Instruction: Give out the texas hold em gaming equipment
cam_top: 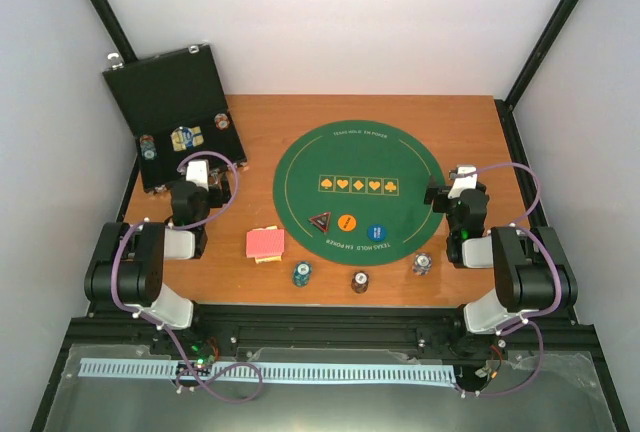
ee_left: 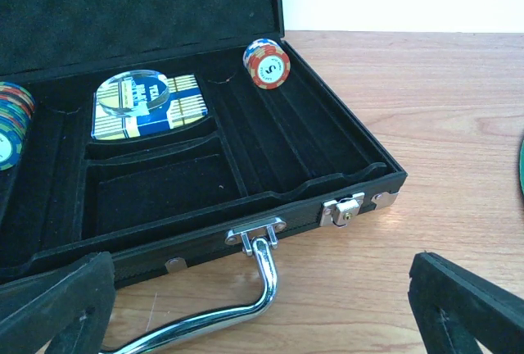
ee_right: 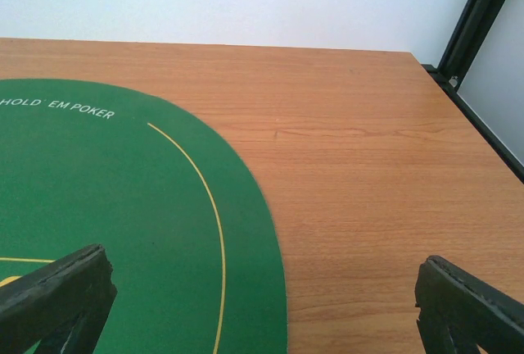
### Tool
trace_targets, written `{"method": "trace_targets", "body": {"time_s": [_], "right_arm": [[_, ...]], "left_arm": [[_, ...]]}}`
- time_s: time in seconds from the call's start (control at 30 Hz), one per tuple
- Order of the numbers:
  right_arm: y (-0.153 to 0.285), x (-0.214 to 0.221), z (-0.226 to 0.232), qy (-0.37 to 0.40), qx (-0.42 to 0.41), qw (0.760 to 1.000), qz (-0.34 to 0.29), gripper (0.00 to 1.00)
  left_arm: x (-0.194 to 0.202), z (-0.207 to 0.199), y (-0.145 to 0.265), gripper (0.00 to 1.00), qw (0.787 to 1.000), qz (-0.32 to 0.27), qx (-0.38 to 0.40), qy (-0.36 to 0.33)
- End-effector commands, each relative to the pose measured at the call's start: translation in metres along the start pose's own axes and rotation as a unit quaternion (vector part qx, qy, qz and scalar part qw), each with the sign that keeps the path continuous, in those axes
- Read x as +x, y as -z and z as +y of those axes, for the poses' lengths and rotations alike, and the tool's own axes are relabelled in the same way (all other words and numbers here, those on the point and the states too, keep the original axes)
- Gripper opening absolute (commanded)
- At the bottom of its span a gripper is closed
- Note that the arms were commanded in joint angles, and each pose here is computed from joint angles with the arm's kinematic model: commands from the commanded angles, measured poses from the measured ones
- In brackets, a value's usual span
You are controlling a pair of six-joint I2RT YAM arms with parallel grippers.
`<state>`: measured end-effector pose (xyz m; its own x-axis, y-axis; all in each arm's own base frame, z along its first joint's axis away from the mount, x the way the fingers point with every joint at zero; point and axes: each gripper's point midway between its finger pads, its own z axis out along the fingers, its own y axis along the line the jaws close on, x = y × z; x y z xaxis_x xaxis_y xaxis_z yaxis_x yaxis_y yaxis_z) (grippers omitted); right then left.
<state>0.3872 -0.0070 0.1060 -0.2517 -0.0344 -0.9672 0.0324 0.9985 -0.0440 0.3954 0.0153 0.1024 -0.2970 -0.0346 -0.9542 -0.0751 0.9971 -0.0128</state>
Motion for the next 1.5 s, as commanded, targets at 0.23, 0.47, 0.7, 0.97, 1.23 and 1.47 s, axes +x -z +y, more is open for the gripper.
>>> {"method": "trace_targets", "body": {"time_s": [0.23, 0.47, 0.7, 0.97, 1.23, 1.47], "right_arm": [[-0.005, -0.023, -0.018, -0.017, 0.051, 0.999, -0.005, 1.00], [-0.008, -0.070, -0.019, -0.066, 0.050, 0.996, 0.040, 1.00], [0.015, -0.127, -0.039, -0.247, 0.070, 0.963, 0.086, 1.00], [0.079, -0.111, 0.079, -0.116, -0.052, 0.979, 0.157, 1.00], [0.147, -0.060, 0.199, -0.008, -0.138, 0.967, 0.213, 0.94], [0.158, -0.005, 0.290, 0.098, -0.173, 0.939, 0.282, 0.88]], "left_arm": [[-0.045, -0.024, -0.014, 1.00, 0.997, 0.018, 0.069, -0.021], [-0.106, -0.043, 0.010, 1.00, 0.992, 0.009, 0.123, -0.022], [-0.139, -0.039, 0.071, 1.00, 0.989, 0.030, 0.144, -0.024], [-0.111, -0.022, 0.122, 1.00, 0.980, 0.127, 0.151, -0.009], [-0.086, -0.016, 0.148, 1.00, 0.975, 0.178, 0.135, -0.010], [-0.067, -0.012, 0.143, 1.00, 0.965, 0.231, 0.125, -0.002]]}}
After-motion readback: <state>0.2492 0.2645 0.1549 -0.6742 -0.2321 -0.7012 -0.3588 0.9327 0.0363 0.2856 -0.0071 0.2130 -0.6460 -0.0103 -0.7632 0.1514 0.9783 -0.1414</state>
